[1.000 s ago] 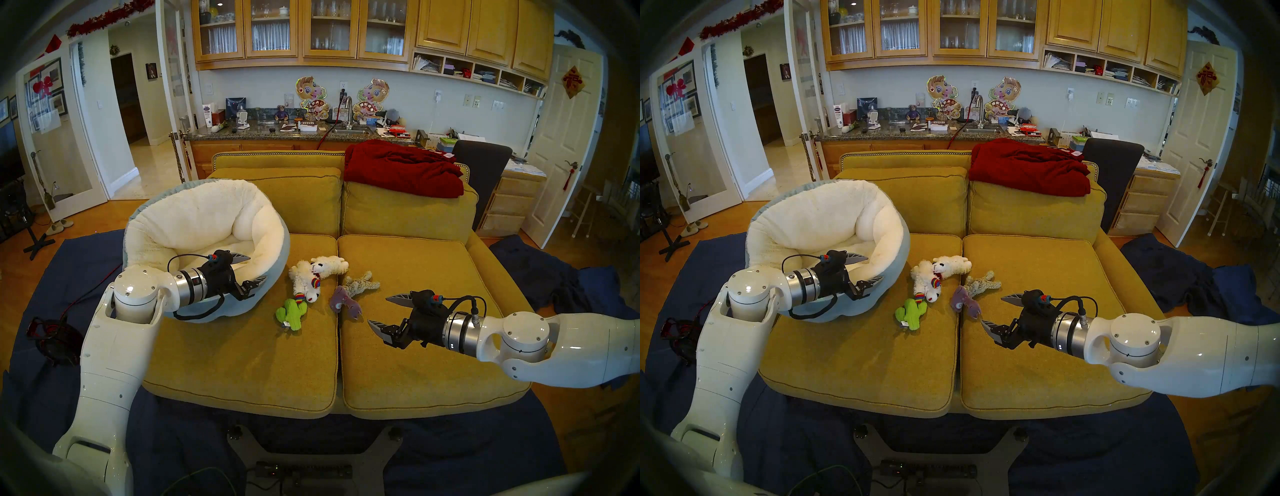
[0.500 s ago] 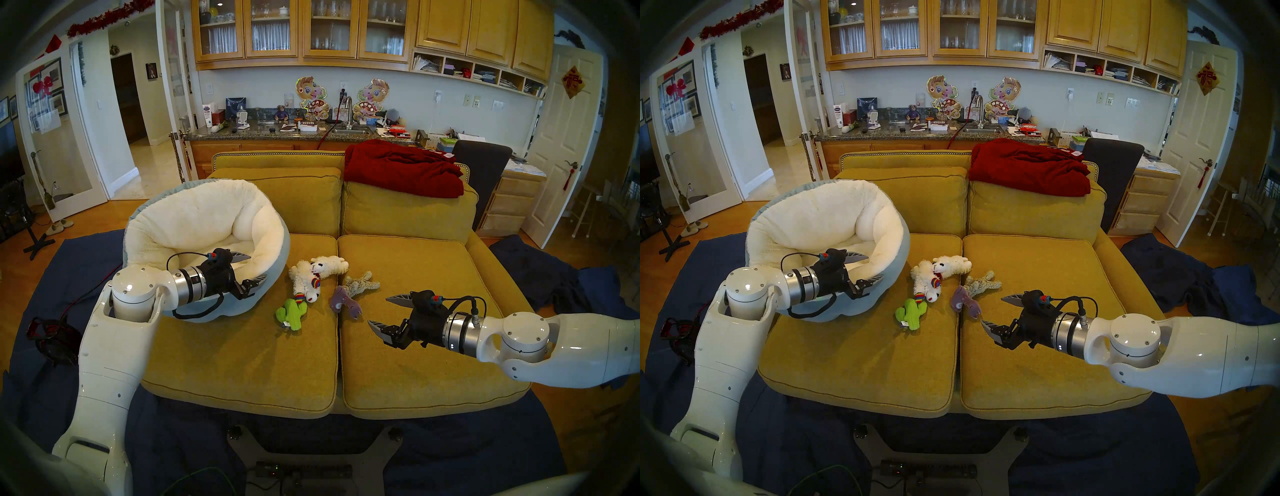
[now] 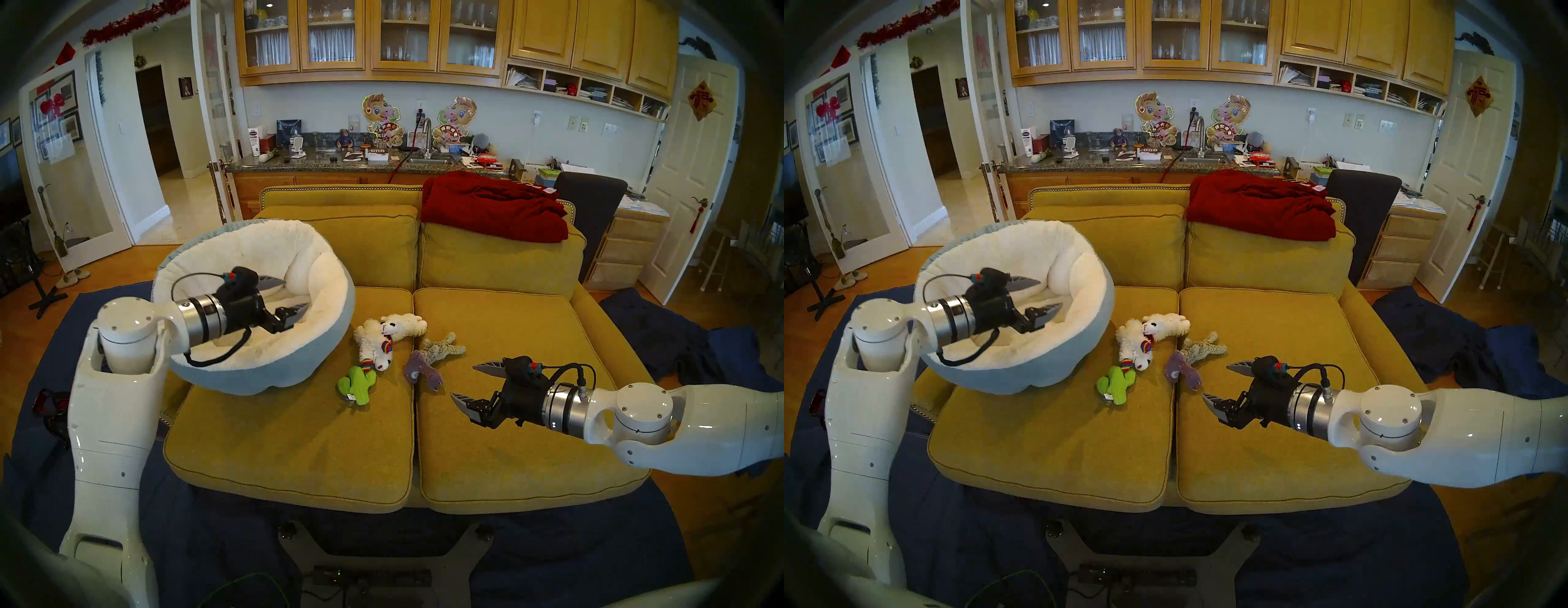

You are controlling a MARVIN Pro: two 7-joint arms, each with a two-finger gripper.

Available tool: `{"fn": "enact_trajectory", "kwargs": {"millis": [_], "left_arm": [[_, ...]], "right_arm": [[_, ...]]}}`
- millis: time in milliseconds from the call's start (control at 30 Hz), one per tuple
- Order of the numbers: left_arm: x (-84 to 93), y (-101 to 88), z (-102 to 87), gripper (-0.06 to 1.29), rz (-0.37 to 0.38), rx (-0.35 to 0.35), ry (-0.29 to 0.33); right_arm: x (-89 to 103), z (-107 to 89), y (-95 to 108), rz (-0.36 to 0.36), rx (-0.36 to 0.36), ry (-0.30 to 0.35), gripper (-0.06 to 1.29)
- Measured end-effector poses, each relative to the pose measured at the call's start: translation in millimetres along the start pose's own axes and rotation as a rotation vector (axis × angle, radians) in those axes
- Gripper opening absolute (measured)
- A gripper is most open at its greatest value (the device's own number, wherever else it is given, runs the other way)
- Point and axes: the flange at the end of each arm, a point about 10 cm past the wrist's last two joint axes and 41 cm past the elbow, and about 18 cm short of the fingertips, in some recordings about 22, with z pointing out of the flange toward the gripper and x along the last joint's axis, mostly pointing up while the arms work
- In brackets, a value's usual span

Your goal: Put toys into dog bed

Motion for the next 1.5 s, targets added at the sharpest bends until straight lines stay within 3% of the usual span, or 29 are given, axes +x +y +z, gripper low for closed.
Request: {"fn": "enact_trajectory", "kwargs": {"millis": [167,467,1200,1500], "left_arm": [[13.6,-0.3,-9.8,1.23,-0.040,0.004,-0.005],[16.7,3.0,-12.3,1.23,-0.072,-0.012,-0.026],[14.8,6.7,-16.8,1.23,-0.028,-0.080,-0.035],[14.6,7.0,-17.0,1.23,-0.026,-0.085,-0.035]], "right_arm": [[0.0,0.0,0.0,0.000,0.000,0.000,1.24],[0.0,0.0,0.0,0.000,0.000,0.000,1.24],[0.3,-0.6,0.3,-0.006,0.009,-0.006,1.24],[4.8,-1.4,6.5,-0.030,0.043,-0.062,1.24]]}}
